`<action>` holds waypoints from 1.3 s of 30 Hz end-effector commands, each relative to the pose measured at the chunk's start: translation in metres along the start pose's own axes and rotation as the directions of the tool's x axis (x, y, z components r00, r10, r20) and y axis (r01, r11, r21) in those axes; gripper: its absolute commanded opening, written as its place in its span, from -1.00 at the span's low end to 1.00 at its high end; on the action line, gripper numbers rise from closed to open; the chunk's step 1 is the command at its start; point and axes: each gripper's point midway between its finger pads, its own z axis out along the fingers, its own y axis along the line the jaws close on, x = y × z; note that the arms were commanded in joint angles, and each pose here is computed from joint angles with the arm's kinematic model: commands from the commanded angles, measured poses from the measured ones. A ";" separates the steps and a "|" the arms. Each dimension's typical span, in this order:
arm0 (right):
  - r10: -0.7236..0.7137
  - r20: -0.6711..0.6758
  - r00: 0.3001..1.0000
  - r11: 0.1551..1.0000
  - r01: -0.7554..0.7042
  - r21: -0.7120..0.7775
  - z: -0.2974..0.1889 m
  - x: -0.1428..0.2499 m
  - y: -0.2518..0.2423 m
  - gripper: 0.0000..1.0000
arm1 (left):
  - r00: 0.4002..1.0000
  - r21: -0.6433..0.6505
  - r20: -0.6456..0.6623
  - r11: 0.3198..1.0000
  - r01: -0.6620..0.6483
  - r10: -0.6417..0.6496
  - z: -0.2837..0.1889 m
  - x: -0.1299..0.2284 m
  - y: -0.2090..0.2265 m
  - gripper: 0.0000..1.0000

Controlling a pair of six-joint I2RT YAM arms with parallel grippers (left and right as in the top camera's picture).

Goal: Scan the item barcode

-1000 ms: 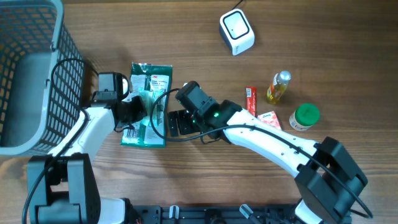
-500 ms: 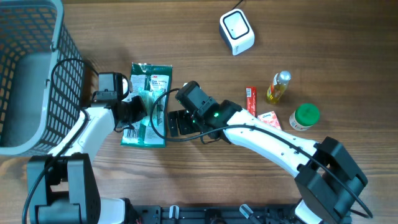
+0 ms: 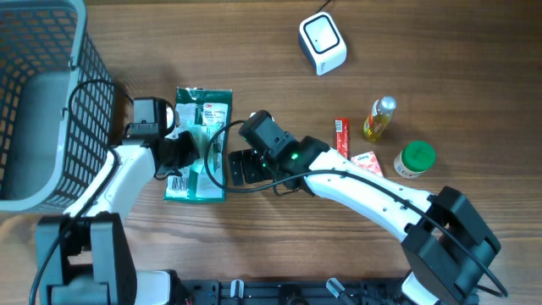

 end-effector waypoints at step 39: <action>0.089 -0.085 0.992 0.996 -0.090 -0.008 0.001 0.002 -0.030 0.83 | 0.994 -0.016 -0.084 0.998 0.063 -0.064 0.013 0.011 0.004 -0.14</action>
